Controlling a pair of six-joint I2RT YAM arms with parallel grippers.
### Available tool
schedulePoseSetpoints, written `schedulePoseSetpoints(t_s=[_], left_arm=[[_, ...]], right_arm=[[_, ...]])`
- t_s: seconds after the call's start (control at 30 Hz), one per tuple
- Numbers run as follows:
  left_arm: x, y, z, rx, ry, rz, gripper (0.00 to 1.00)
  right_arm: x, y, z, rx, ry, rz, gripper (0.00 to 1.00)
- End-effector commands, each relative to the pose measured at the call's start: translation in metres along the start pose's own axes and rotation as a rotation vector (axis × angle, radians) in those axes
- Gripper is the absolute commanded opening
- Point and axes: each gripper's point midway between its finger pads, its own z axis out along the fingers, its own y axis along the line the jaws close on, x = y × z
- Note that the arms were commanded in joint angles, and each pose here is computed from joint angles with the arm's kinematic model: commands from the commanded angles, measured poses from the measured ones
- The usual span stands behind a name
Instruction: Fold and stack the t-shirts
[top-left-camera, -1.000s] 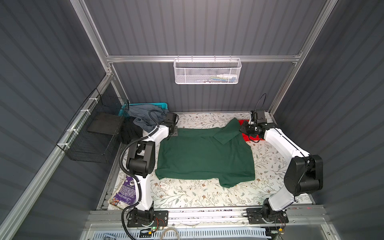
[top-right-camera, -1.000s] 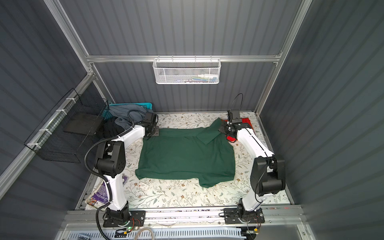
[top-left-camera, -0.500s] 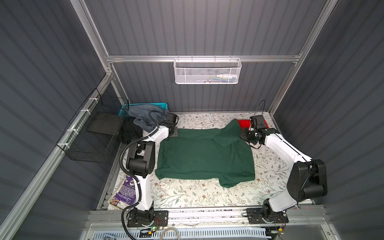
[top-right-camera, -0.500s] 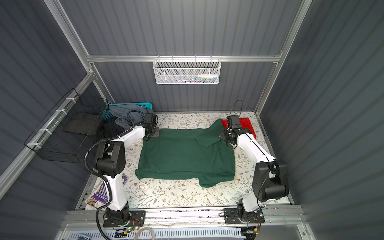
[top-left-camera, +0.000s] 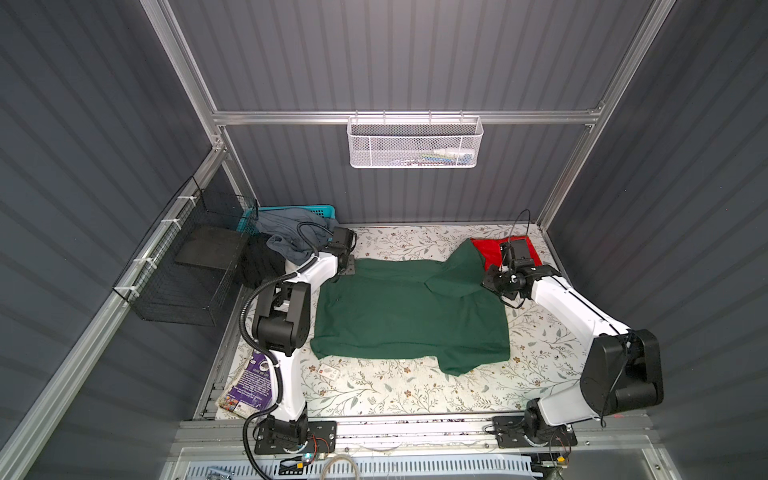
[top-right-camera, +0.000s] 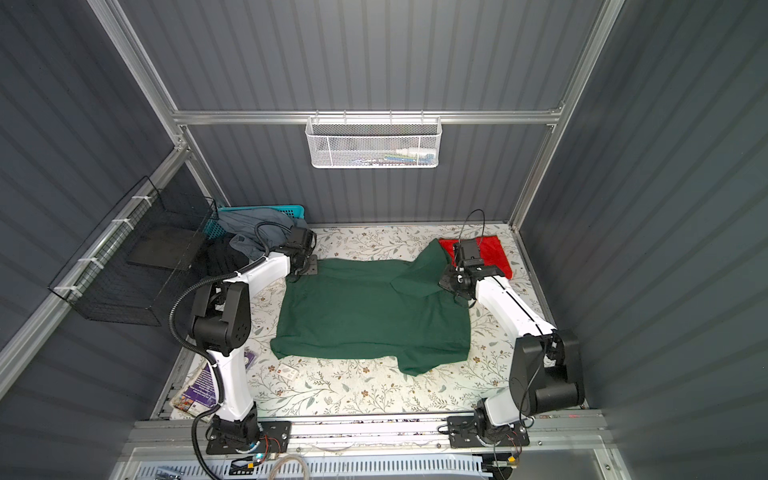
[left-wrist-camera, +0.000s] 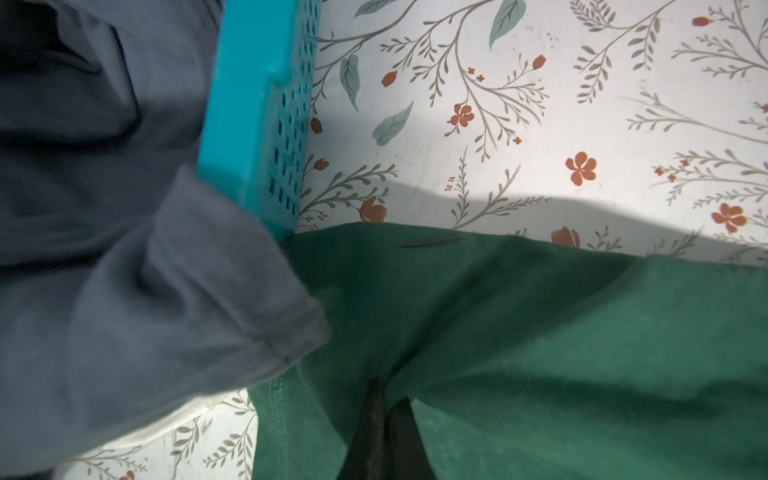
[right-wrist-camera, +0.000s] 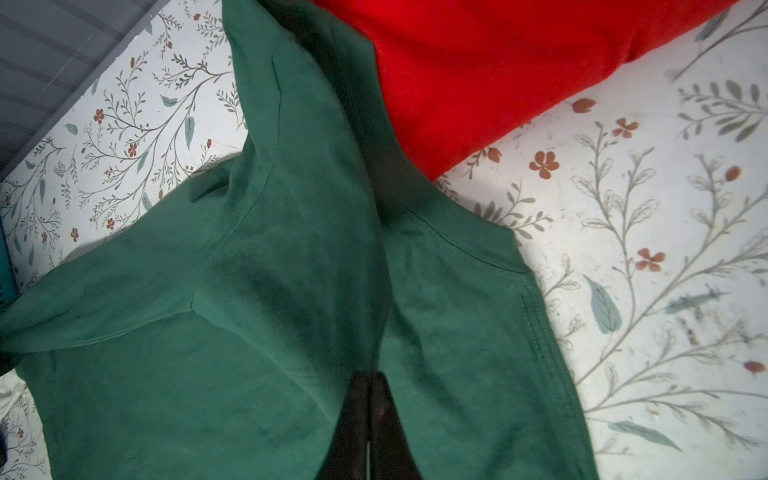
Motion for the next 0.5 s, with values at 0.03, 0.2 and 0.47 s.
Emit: schedulePoseSetpoints(t_s=[0.03,0.2,0.47], left_arm=[[-0.018,0.006,-0.02,-0.001,-0.047,-0.025,0.02],[-0.02,0.007,-0.028,0.003,-0.057,-0.008,0.04],[-0.022,0.012,-0.029,-0.022,-0.064,0.018,0.05]], right_arm=[[-0.003,0.008,-0.008,-0.02,0.006,0.011,0.0],[-0.005,0.017,-0.014,-0.046,0.032,0.017,0.0],[-0.015,0.032,-0.032,-0.104,0.014,0.021,0.0]])
